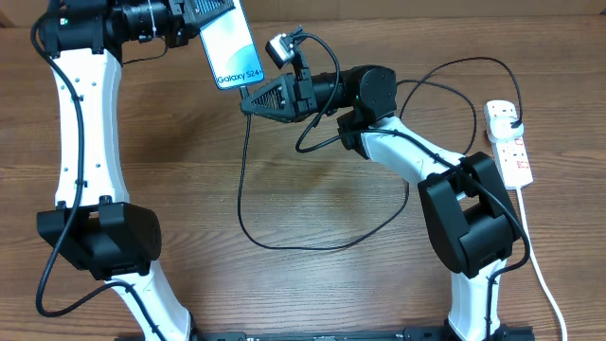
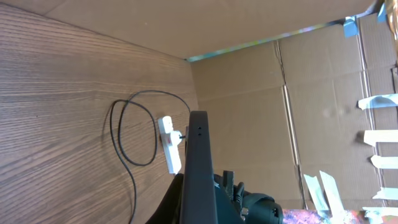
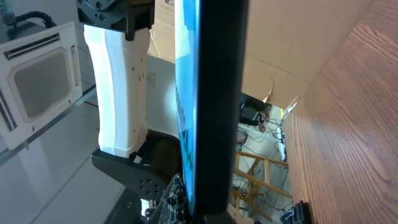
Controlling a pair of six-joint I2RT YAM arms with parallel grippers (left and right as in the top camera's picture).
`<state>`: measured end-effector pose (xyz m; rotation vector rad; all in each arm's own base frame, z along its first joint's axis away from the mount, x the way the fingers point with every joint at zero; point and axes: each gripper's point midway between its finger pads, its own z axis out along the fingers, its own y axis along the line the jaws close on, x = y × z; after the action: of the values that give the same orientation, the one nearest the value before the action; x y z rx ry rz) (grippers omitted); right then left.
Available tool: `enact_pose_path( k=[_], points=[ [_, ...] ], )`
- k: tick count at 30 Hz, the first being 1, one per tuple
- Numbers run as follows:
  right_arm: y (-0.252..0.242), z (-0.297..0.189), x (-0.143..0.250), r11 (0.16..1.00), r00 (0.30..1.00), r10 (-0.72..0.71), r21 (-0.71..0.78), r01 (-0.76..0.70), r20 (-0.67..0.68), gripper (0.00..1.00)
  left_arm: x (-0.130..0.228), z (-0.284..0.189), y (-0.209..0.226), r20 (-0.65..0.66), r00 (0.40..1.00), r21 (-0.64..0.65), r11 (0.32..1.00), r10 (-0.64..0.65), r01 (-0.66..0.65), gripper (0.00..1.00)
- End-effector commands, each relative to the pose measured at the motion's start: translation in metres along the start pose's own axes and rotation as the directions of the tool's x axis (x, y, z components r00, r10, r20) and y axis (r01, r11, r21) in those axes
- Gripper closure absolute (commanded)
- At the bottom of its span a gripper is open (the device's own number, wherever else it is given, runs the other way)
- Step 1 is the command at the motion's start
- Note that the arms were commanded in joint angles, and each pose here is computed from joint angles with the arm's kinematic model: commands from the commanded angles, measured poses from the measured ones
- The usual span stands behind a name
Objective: Plug charger to phone and switch on socket
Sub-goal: 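Align and push the plug into the phone's bottom port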
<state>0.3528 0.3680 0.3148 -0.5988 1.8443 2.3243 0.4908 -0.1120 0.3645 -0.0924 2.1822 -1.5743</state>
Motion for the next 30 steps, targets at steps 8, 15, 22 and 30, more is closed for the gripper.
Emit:
enact_pose_path(
  k=[8,15,22,30],
  points=[
    [0.009,-0.013,-0.029,1.000,0.991,-0.013,-0.016,0.015,0.136,0.96,0.023,0.012,-0.020,-0.091,0.995,0.080,0.996,0.052,-0.045,0.96],
    [-0.002,-0.015,-0.036,1.000,0.986,0.010,0.010,-0.012,0.167,0.96,0.028,0.014,-0.025,-0.109,0.991,0.107,0.992,0.072,-0.060,0.96],
    [-0.003,-0.016,-0.043,1.000,0.978,0.022,0.006,-0.024,0.205,0.96,0.031,0.016,-0.027,-0.116,0.988,0.116,0.990,0.098,-0.084,0.96],
    [-0.003,-0.017,-0.046,1.000,0.975,0.023,0.002,-0.024,0.223,0.96,0.032,0.018,-0.028,-0.116,0.987,0.117,0.988,0.112,-0.099,0.96]
  ],
)
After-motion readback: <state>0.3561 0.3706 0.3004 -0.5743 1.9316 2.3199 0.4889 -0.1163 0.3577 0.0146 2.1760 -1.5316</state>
